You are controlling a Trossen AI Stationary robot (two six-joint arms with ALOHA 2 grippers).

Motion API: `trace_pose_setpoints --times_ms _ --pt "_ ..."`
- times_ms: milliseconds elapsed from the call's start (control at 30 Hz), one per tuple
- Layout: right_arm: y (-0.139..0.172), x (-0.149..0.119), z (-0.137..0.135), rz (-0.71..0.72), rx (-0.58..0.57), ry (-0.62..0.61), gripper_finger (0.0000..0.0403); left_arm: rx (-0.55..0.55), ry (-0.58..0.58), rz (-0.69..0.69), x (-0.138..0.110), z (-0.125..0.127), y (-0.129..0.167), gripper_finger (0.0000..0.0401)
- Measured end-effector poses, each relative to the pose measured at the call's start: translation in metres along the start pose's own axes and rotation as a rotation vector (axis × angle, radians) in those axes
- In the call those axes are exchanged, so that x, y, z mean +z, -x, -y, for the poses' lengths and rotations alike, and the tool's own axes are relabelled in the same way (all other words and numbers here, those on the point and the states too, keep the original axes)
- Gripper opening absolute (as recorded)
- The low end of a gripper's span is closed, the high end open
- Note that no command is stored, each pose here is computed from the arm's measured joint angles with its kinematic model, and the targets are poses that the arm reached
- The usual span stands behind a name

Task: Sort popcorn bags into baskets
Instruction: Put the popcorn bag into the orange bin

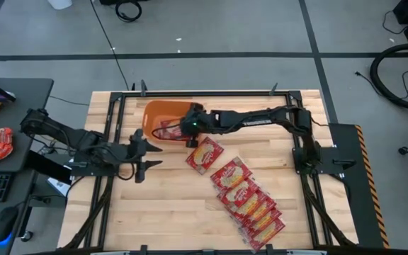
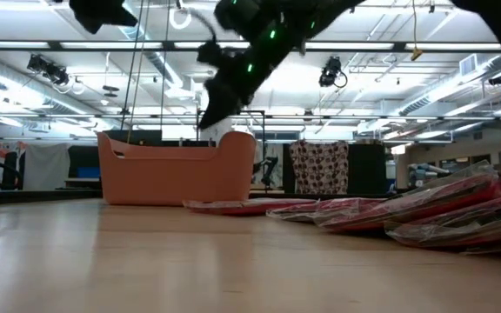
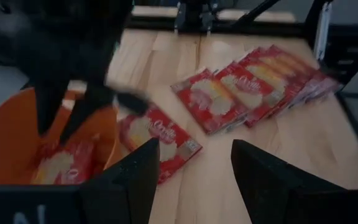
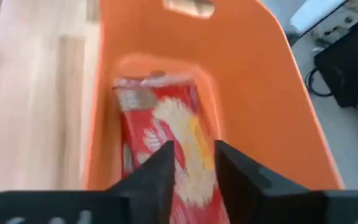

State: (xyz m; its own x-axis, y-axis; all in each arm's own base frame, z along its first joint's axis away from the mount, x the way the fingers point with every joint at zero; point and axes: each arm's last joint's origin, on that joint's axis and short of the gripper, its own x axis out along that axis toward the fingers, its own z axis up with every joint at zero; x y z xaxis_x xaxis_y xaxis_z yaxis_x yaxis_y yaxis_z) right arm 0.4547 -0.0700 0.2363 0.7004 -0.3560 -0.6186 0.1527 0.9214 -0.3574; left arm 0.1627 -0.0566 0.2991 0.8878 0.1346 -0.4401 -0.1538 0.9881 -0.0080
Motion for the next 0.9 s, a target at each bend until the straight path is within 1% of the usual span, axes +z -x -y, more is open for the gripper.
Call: trace_pose_setpoints --times_ms 67,133,200,333,467,600,733,900 --pt "0.019 0.009 -0.001 0.019 0.01 0.036 0.0146 0.01 0.01 -0.017 -0.005 0.001 -0.005 0.0203" --pt "0.038 0.016 -0.008 0.025 0.03 0.08 0.0154 0.024 -0.004 -0.052 -0.013 0.002 -0.012 0.0203" --pt "0.052 0.021 -0.018 0.038 0.053 0.126 0.0156 0.035 -0.012 -0.077 -0.019 0.004 -0.018 0.0203" --pt "0.071 0.019 -0.046 0.046 0.109 0.215 0.0154 0.057 -0.002 -0.126 -0.025 0.009 -0.031 0.0203" --pt "0.076 0.0 -0.075 0.001 0.14 0.297 0.0154 0.075 -0.021 -0.159 -0.03 0.017 -0.048 0.0203" --pt "0.076 -0.025 -0.095 -0.067 0.167 0.357 0.0154 0.089 -0.041 -0.191 -0.036 0.024 -0.063 0.0203" --pt "0.072 -0.048 -0.108 -0.136 0.194 0.401 0.0154 0.112 -0.045 -0.204 -0.04 0.026 -0.081 0.0203" --pt "0.067 -0.071 -0.113 -0.199 0.227 0.448 0.0158 0.136 -0.087 -0.259 -0.048 0.023 -0.101 0.0203"
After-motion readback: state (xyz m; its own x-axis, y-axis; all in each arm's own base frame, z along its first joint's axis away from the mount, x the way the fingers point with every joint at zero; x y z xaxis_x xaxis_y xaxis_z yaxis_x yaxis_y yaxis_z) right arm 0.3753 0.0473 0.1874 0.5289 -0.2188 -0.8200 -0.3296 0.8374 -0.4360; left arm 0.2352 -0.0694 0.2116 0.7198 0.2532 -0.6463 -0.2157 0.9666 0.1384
